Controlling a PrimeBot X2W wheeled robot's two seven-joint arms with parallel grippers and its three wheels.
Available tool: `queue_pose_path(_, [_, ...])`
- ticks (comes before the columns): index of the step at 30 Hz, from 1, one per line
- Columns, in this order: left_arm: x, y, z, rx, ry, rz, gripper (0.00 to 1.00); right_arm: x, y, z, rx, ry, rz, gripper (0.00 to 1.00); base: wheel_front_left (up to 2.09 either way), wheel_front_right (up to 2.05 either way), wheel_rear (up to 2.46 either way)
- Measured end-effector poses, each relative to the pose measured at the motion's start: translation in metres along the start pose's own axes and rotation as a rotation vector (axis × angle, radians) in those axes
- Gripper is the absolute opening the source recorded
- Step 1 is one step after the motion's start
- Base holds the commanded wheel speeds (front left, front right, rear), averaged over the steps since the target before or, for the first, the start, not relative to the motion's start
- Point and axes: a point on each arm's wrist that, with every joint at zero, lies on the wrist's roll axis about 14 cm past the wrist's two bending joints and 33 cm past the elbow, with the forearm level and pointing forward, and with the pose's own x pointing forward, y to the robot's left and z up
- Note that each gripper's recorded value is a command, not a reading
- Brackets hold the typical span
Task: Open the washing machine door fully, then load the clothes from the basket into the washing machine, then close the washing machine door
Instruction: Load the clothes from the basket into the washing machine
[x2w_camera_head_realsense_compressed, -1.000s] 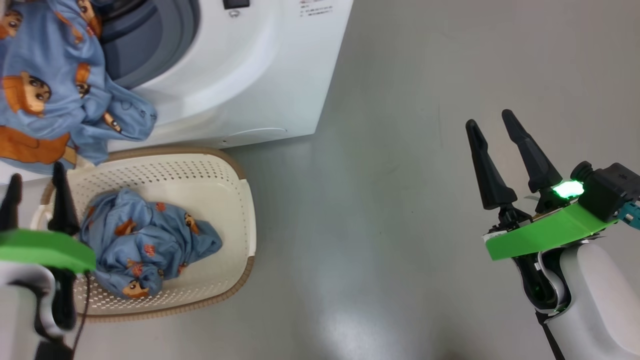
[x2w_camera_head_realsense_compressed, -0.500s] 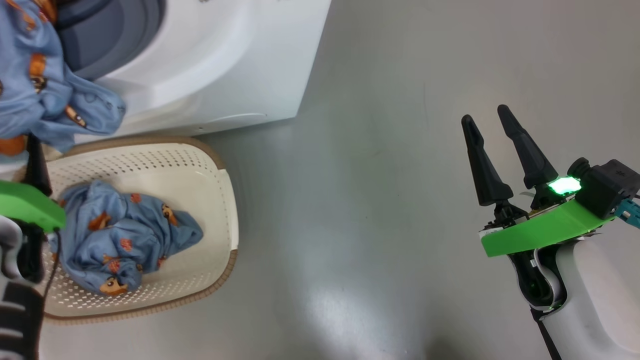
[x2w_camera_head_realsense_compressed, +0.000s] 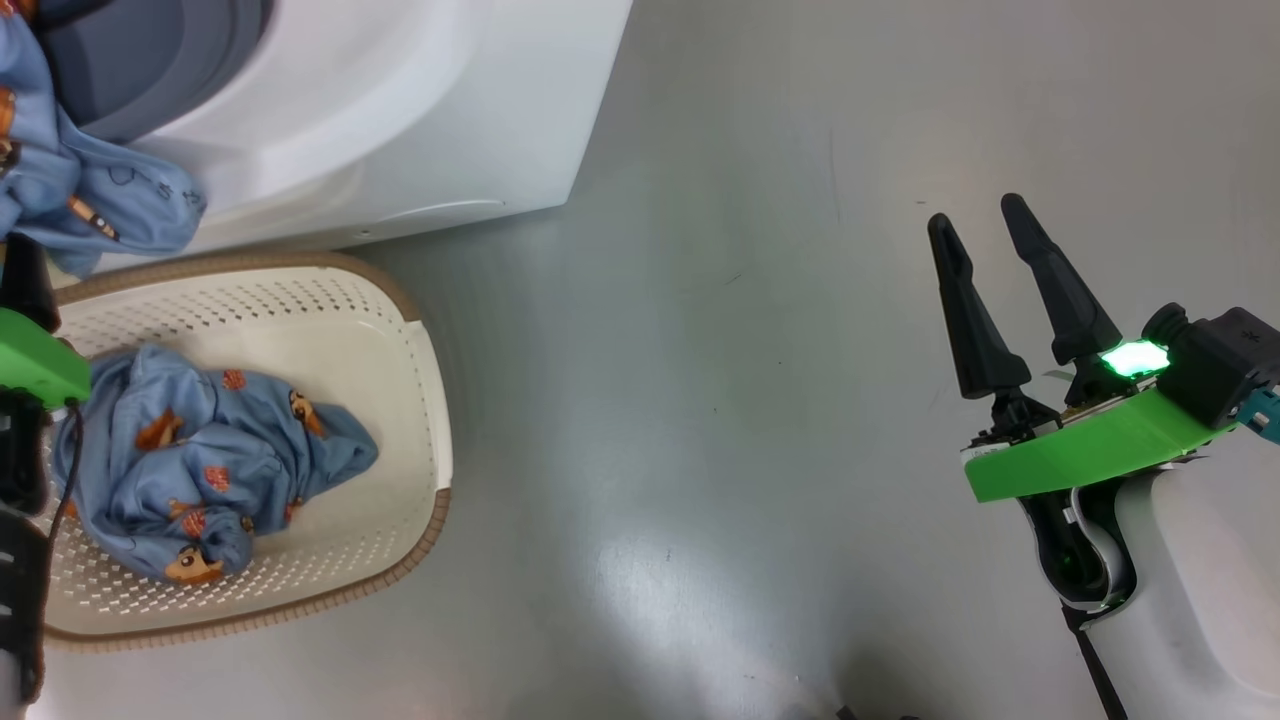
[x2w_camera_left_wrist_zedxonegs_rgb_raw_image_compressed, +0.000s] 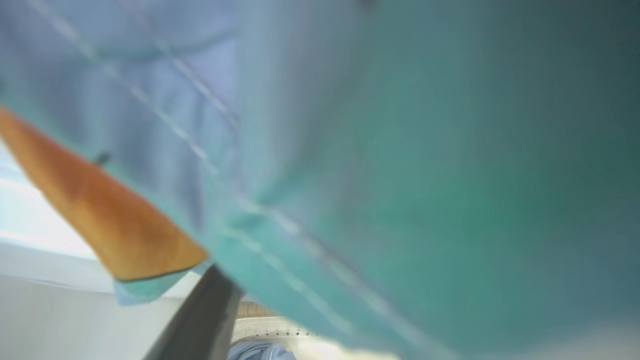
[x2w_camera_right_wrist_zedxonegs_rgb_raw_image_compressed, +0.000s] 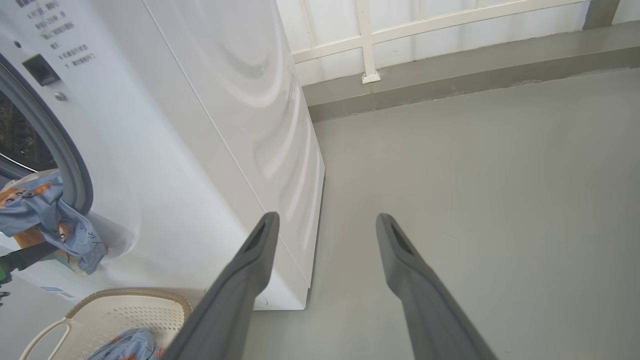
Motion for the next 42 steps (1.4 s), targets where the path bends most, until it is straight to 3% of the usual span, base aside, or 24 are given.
queue_pose_path(4, [0.001,0.003,0.002,0.003,-0.009,0.007,1.0,0.0,0.0,-0.001,0.001,0.002,0.0,1.0,0.0,0.0,0.0])
queue_pose_path(5, [0.0,0.003,0.003,0.003,-0.01,0.008,0.73,0.0,0.001,-0.001,0.001,0.002,0.001,1.0,0.0,0.0,0.0])
queue_pose_path(7, [0.0,0.001,0.004,0.012,-0.014,0.001,0.0,0.001,0.002,-0.001,0.002,0.0,0.003,1.0,0.0,0.0,0.0])
queue_pose_path(26, [-0.034,-0.019,0.03,0.009,-0.129,-0.082,0.0,0.001,0.016,0.014,0.012,-0.035,0.038,1.0,0.0,0.0,0.0])
queue_pose_path(34, [-0.046,-0.038,0.07,0.007,-0.265,-0.16,0.0,0.003,0.02,0.012,0.018,-0.031,0.049,1.0,0.0,0.0,0.0])
queue_pose_path(42, [-0.033,-0.038,0.108,0.02,-0.301,-0.165,0.0,0.002,0.016,0.004,0.018,-0.012,0.039,1.0,0.0,0.0,0.0])
